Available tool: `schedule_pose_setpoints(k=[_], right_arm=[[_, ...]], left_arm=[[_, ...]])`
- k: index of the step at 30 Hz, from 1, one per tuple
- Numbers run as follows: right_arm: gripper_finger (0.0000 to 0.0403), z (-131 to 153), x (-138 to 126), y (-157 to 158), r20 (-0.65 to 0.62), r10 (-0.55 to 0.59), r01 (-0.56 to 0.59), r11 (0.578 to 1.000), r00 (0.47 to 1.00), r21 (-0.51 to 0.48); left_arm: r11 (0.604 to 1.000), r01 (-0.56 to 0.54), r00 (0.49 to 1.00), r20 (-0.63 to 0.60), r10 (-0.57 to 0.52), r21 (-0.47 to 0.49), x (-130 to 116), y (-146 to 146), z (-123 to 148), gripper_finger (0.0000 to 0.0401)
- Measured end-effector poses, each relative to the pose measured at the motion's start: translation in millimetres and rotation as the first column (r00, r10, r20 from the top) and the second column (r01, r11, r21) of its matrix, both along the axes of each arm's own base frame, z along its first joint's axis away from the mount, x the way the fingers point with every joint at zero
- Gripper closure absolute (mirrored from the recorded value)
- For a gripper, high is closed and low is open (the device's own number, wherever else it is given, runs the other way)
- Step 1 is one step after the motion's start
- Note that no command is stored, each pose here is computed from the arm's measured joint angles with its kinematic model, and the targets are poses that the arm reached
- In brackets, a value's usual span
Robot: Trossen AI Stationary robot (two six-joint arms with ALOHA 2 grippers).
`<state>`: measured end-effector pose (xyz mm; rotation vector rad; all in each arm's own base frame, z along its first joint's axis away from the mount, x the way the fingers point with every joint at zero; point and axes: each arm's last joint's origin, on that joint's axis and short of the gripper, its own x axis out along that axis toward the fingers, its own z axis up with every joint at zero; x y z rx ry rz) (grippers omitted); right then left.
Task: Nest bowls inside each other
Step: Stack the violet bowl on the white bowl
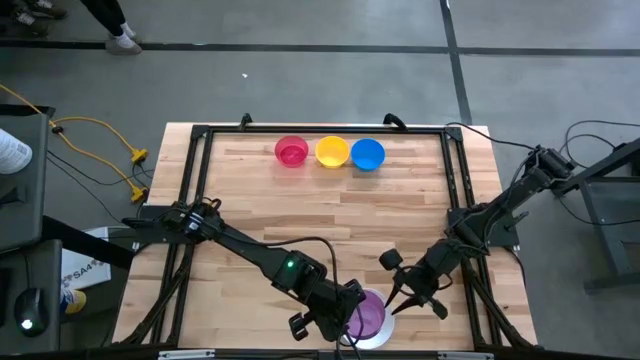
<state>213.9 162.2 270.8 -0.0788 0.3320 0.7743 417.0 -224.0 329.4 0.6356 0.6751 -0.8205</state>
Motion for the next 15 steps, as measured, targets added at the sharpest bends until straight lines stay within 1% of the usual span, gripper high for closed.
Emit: schedule_pose_setpoints(k=[7, 15], right_arm=[[0.0317, -12.5, 8.4, 9.0, -0.014, 0.007, -0.007, 1.0, 1.0, -0.01], [0.0317, -18.0, 13.6, 12.9, -0.013, -0.002, 0.002, 1.0, 1.0, -0.005]], left_arm=[[1.0, 0.0, 1.0, 0.0, 0.0, 0.0, 0.0, 0.0, 0.0, 0.0401], [1.0, 0.001, 1.0, 0.002, -0.001, -0.002, 0.1, -0.1, 0.2, 0.0401]])
